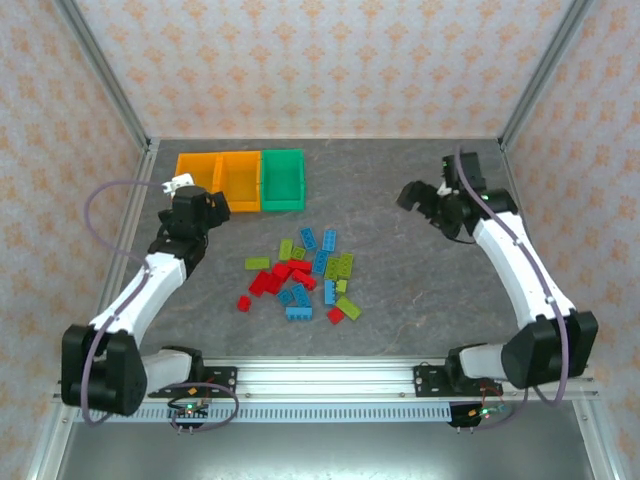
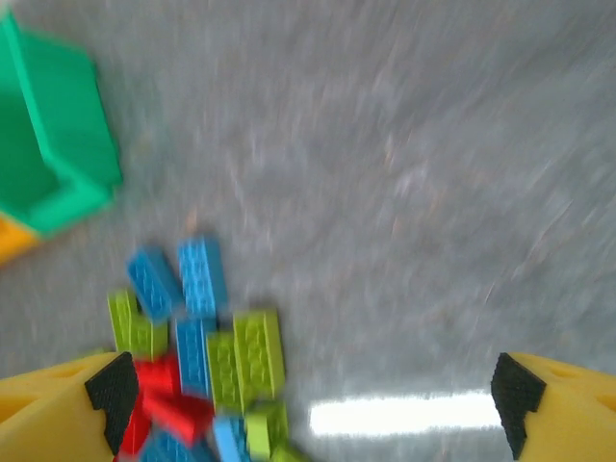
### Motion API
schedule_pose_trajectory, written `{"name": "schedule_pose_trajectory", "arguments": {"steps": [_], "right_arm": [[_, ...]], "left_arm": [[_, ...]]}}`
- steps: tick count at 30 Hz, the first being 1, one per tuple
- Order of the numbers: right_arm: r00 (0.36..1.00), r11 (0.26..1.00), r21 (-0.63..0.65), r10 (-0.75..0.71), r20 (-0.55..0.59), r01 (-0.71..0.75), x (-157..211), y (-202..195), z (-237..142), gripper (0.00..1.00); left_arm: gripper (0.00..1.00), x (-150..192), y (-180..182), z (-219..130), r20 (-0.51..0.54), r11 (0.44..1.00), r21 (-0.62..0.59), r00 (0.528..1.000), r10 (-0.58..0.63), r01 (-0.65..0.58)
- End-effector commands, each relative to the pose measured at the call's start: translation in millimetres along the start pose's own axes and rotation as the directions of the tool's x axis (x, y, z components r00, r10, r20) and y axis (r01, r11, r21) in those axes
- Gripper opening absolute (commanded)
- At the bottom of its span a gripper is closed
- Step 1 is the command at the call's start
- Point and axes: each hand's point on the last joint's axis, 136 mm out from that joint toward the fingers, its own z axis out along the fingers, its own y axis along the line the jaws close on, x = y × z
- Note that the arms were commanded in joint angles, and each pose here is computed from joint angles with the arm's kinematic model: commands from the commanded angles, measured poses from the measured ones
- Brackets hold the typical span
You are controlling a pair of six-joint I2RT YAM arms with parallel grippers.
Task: Sort the legos into containers by color
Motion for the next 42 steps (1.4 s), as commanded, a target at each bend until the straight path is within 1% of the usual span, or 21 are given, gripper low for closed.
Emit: {"name": "schedule_pose_trajectory", "arguments": {"steps": [1,3,6,9,10,12,13,15,17,19,20,22,26,29,31,33,38,42], "right_arm": [[0.964,0.993,-0.055,-0.114,-0.240,0.104,53.9,23.5,-7.4,0.96],[0.943,0.986,-0.085,-0.162,-0.290,0.143,64.2,36.9,-0.9,0.96],[0.923,0.984,-0.090,-0.175,-0.344,0.153,72.2,47.1,8.0,0.94],[0.915,0.984,-0.103,-0.176,-0.364,0.148,74.6,52.4,10.9,0.94],[0.914,0.983,-0.100,-0.178,-0.364,0.152,74.2,51.7,12.1,0.94],[0.915,0.984,-0.074,-0.179,-0.362,0.163,73.1,46.6,14.4,0.95],[0.916,0.984,-0.055,-0.176,-0.361,0.168,71.9,43.9,15.5,0.95],[0.915,0.987,-0.022,-0.157,-0.373,0.160,71.0,40.1,16.0,0.95],[0.910,0.988,-0.052,-0.153,-0.385,0.144,72.5,46.4,19.6,0.95],[0.908,0.989,-0.066,-0.150,-0.392,0.134,73.4,48.1,26.6,0.95],[0.902,0.990,-0.048,-0.144,-0.406,0.136,74.3,45.5,28.5,0.95],[0.897,0.990,-0.031,-0.141,-0.419,0.141,73.3,44.8,27.3,0.95],[0.913,0.989,-0.031,-0.147,-0.379,0.146,67.6,46.1,22.0,0.95],[0.914,0.989,-0.014,-0.139,-0.381,0.144,69.5,41.3,22.5,0.95],[0.914,0.990,-0.005,-0.131,-0.385,0.140,71.6,38.8,22.3,0.95],[0.916,0.991,0.004,-0.122,-0.383,0.134,72.5,36.6,21.1,0.95],[0.924,0.992,0.005,-0.113,-0.366,0.124,70.6,37.6,15.2,0.95],[0.924,0.992,0.010,-0.111,-0.365,0.124,69.8,37.7,12.0,0.95]], "left_arm": [[1.00,50.6,6.3,-25.8,-0.248,0.988,-0.095,0.958,-0.145,0.125],[0.98,57.8,-4.6,-35.0,-0.319,0.984,-0.102,0.932,-0.170,0.145],[0.94,67.7,-16.2,-39.4,-0.415,0.981,-0.140,0.891,-0.183,0.136],[0.87,78.7,-31.2,-37.3,-0.473,0.982,-0.148,0.864,-0.172,0.115],[0.86,87.2,-37.5,-35.3,-0.503,0.984,-0.137,0.848,-0.168,0.114],[0.83,107.9,-47.7,-30.1,-0.571,0.989,-0.110,0.808,-0.143,0.096],[0.82,122.3,-53.6,-27.4,-0.618,0.993,-0.086,0.778,-0.113,0.077],[0.83,149.3,-60.5,-26.7,-0.710,0.998,-0.056,0.702,-0.062,0.031],[0.85,170.0,-60.1,-25.3,-0.770,0.997,-0.046,0.638,0.008,-0.067],[0.87,180.4,-54.7,-21.1,-0.793,0.987,-0.058,0.607,0.045,-0.149],[0.88,184.0,-54.8,-18.5,-0.801,0.985,-0.057,0.596,0.051,-0.161],[0.91,186.1,-58.0,-13.4,-0.803,0.985,-0.051,0.593,0.057,-0.164],[0.97,185.9,-65.4,-3.0,-0.797,0.983,-0.022,0.597,0.092,-0.180],[0.98,191.9,-66.5,2.9,-0.811,0.978,-0.002,0.572,0.122,-0.211],[0.96,198.5,-65.8,4.9,-0.828,0.974,0.008,0.544,0.134,-0.228],[0.94,203.2,-64.9,7.4,-0.838,0.972,0.010,0.528,0.137,-0.236],[0.91,210.1,-59.0,12.4,-0.846,0.968,0.007,0.515,0.138,-0.249],[0.83,215.6,-54.8,14.3,-0.854,0.964,0.015,0.498,0.151,-0.266]]}}
